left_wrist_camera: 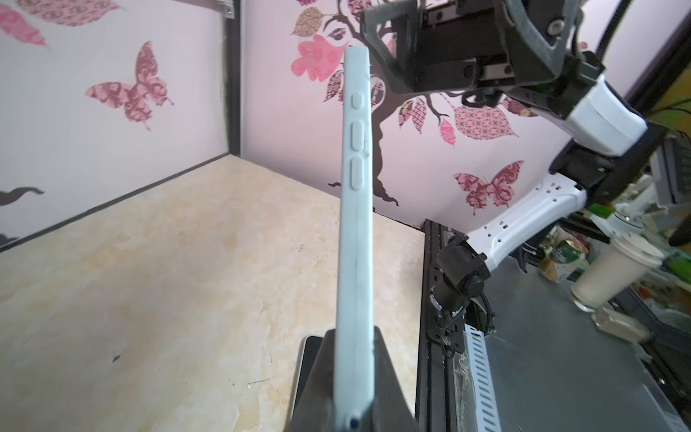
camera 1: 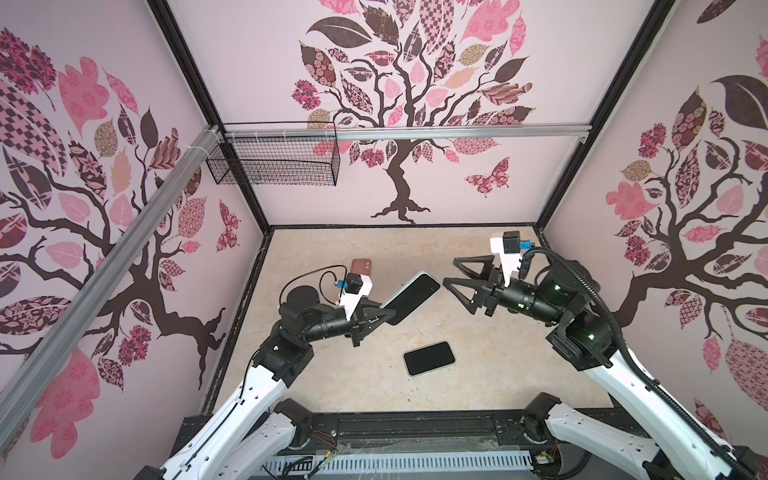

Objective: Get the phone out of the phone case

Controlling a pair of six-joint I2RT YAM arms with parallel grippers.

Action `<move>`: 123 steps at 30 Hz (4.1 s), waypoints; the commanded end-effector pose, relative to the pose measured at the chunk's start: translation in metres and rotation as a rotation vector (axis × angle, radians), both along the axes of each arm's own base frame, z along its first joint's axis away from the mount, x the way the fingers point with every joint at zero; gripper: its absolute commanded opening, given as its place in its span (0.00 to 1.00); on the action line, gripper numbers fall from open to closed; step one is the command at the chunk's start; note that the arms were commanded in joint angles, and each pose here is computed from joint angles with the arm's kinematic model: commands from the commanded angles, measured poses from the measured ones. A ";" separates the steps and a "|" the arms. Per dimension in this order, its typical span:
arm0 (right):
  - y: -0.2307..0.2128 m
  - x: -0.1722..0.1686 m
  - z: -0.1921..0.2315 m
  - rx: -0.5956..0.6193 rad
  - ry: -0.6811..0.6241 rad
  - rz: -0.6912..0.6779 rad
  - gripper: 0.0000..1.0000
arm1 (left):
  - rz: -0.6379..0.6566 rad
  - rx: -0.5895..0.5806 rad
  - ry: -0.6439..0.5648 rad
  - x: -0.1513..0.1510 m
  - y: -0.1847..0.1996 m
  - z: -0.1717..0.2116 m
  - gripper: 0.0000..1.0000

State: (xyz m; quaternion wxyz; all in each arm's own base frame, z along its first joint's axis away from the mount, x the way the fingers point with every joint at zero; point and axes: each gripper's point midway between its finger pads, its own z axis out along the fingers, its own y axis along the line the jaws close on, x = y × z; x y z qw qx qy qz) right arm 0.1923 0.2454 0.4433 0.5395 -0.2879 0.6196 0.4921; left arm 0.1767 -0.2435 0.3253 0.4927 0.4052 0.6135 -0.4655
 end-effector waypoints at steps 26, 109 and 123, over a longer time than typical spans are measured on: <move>0.036 -0.032 -0.009 -0.031 0.157 0.396 0.45 | -0.155 -0.056 -0.191 -0.031 0.000 0.042 0.00; 0.010 -0.013 0.012 0.056 0.080 0.128 0.57 | 0.081 0.017 -0.486 -0.014 0.021 0.052 0.00; 0.028 -0.033 0.012 0.018 0.088 0.341 0.79 | -0.020 0.010 -0.473 -0.026 0.014 0.052 0.00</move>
